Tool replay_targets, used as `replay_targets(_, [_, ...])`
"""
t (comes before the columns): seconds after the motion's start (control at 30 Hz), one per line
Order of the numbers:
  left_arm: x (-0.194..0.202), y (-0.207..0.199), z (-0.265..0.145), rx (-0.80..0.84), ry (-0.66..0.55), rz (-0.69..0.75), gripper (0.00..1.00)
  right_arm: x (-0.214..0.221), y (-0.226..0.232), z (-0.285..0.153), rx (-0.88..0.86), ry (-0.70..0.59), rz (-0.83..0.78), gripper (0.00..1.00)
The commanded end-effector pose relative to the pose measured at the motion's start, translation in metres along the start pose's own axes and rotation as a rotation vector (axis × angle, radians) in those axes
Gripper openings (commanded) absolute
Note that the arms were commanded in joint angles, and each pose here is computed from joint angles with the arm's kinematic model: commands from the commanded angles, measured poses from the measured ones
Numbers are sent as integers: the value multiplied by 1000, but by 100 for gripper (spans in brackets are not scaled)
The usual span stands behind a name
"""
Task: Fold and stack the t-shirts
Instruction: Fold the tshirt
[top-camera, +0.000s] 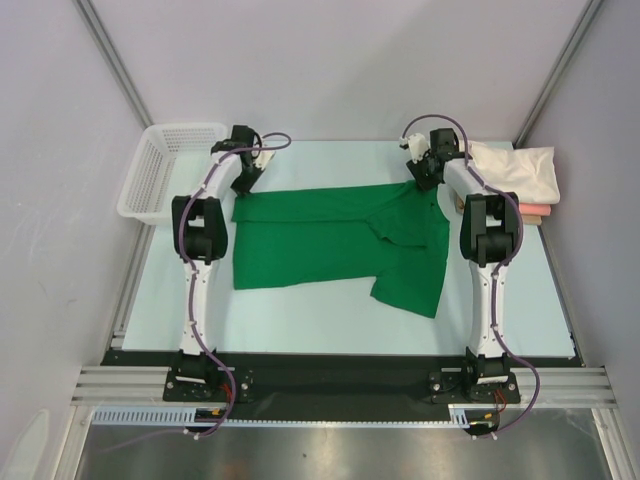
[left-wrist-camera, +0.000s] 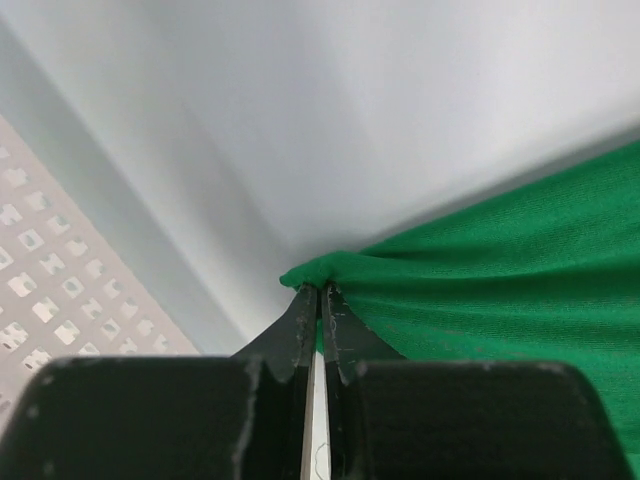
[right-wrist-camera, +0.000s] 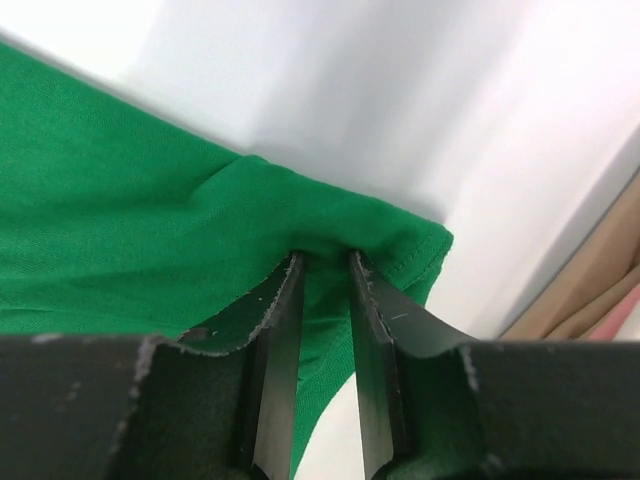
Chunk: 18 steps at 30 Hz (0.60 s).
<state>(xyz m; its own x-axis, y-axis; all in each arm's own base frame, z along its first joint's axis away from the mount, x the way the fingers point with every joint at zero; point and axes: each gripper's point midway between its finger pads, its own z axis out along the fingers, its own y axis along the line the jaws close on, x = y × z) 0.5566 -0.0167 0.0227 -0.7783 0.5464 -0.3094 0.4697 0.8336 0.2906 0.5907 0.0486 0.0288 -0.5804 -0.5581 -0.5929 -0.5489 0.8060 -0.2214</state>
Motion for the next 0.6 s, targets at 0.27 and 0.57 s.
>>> replay_targets(0.27, [-20,17,-14,-52,-77,-5,18,-8,-22,5,89,-18,-32,29])
replay_targets(0.57, [-35,5,-134,-90,-244,9,58,-68,-35,-84,96,-189,-23,45])
